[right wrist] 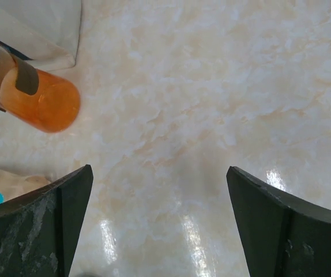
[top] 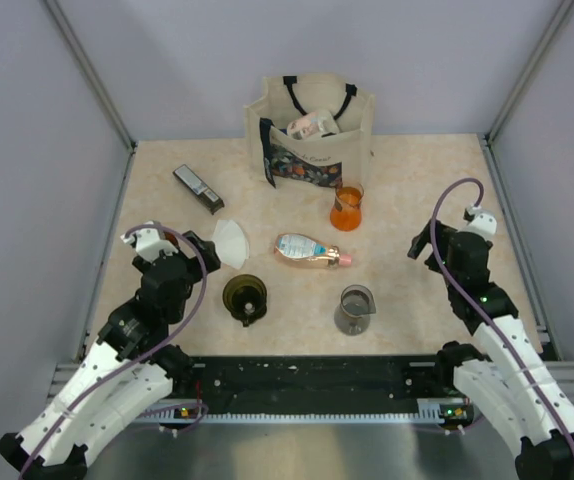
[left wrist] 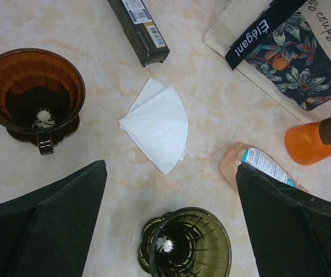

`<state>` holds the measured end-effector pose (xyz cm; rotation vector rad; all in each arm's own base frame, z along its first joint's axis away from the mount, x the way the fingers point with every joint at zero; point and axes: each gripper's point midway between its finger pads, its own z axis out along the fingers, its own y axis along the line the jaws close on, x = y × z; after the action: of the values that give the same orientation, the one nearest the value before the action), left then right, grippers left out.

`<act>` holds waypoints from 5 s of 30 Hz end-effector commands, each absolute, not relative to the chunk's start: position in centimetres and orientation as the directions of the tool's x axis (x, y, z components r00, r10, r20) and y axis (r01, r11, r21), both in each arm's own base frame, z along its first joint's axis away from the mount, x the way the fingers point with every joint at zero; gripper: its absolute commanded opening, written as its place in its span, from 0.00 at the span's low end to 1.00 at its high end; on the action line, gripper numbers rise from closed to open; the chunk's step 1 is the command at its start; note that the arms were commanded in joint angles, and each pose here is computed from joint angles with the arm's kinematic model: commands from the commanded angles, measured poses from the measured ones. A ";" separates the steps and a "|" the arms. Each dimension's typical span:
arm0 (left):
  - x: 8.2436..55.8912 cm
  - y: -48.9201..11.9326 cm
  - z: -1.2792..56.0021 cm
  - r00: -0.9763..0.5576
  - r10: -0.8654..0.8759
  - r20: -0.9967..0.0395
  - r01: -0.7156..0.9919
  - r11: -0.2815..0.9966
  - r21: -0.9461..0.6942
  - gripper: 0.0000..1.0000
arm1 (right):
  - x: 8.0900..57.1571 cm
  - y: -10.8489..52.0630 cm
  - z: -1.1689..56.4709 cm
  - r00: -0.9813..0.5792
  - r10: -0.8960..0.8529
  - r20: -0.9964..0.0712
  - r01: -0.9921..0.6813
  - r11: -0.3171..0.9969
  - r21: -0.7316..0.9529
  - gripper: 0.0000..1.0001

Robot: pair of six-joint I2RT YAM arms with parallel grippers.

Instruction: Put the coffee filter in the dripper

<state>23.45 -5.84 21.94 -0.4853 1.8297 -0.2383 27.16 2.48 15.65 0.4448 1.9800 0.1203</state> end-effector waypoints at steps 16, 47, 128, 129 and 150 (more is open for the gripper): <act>24.0 -7.2 22.5 -0.292 -0.473 -0.831 -0.211 0.880 -0.426 0.99 | 27.5 3.7 18.8 -0.234 0.384 -0.893 0.127 0.923 0.363 0.99; 22.1 -4.0 18.0 -0.292 -0.564 -0.772 -0.448 0.794 -0.411 0.99 | 15.2 43.4 16.3 -0.527 0.020 -0.850 -0.533 0.771 0.349 0.94; 22.7 -5.1 21.2 -0.221 -0.577 -0.786 -0.283 0.809 -0.515 0.99 | 20.3 27.2 25.7 -0.353 0.027 -0.935 -0.429 0.883 0.187 0.00; 22.7 -5.3 21.1 -0.228 -0.572 -0.788 -0.274 0.814 -0.512 0.99 | 20.0 26.5 25.7 -0.359 0.000 -0.933 -0.435 0.884 0.168 0.00; 25.5 -8.8 19.6 -0.311 -0.515 -0.799 -0.187 0.857 -0.480 0.99 | 29.4 18.3 28.8 -0.270 0.039 -0.962 -0.322 0.938 0.128 0.00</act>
<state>24.53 -7.99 18.74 -0.5532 1.9270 -0.3181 26.02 16.11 25.15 -0.1048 1.9672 0.2291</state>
